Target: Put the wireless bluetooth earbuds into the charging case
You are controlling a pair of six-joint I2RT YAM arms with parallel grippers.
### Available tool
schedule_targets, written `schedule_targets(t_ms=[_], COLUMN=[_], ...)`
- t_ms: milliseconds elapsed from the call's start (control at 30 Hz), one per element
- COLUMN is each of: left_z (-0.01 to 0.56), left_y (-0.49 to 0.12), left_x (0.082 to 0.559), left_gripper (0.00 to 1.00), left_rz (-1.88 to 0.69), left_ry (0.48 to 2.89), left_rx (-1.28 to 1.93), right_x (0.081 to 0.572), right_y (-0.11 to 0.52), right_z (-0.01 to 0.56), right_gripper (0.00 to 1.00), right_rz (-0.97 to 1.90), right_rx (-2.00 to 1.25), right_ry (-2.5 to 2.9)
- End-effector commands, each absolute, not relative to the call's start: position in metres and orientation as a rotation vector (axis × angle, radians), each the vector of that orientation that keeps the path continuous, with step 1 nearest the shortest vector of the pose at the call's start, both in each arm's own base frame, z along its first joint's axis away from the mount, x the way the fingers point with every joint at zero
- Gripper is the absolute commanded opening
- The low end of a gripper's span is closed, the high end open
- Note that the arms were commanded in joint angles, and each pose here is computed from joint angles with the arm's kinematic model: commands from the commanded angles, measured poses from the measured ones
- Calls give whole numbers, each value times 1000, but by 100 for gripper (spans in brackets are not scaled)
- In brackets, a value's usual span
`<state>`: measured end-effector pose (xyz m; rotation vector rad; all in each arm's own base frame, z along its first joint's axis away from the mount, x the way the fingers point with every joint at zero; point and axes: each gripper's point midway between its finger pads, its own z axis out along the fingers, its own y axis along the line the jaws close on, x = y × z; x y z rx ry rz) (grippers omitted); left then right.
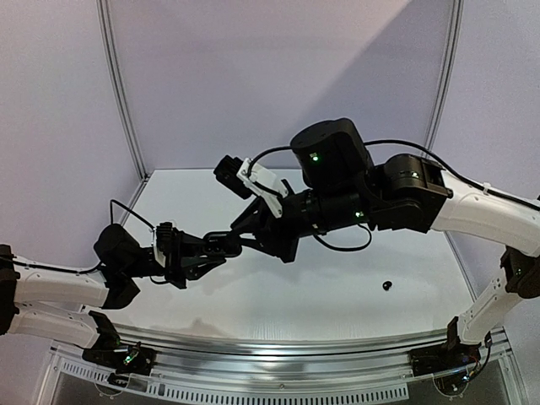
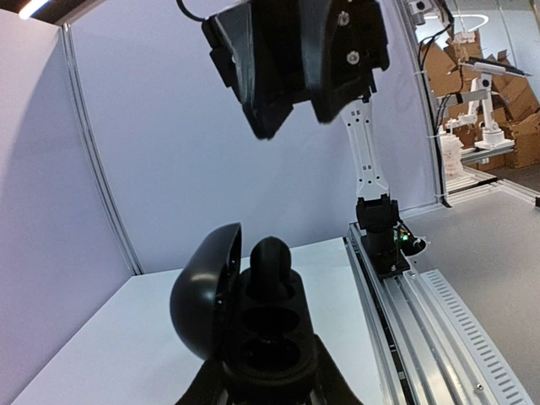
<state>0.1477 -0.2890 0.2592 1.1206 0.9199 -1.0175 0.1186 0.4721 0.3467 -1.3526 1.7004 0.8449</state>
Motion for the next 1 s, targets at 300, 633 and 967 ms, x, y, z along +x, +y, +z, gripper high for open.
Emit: schedule_targets(t_ms=[300, 633, 967], left_z=[256, 256, 256], left_y=[-288, -289, -289], left_x=[153, 153, 152], left_gripper=[0, 0, 0], left_rz=[-1002, -1004, -1010], left_ry=[938, 937, 936], left_rx=[1120, 1123, 1126], right_x=[117, 126, 134], right_y=[481, 482, 479], right_z=[313, 314, 325], right_gripper=[19, 24, 25], right_rz=[731, 681, 650], right_rx=[-1513, -1490, -1435], right_ry=[1701, 1691, 1679])
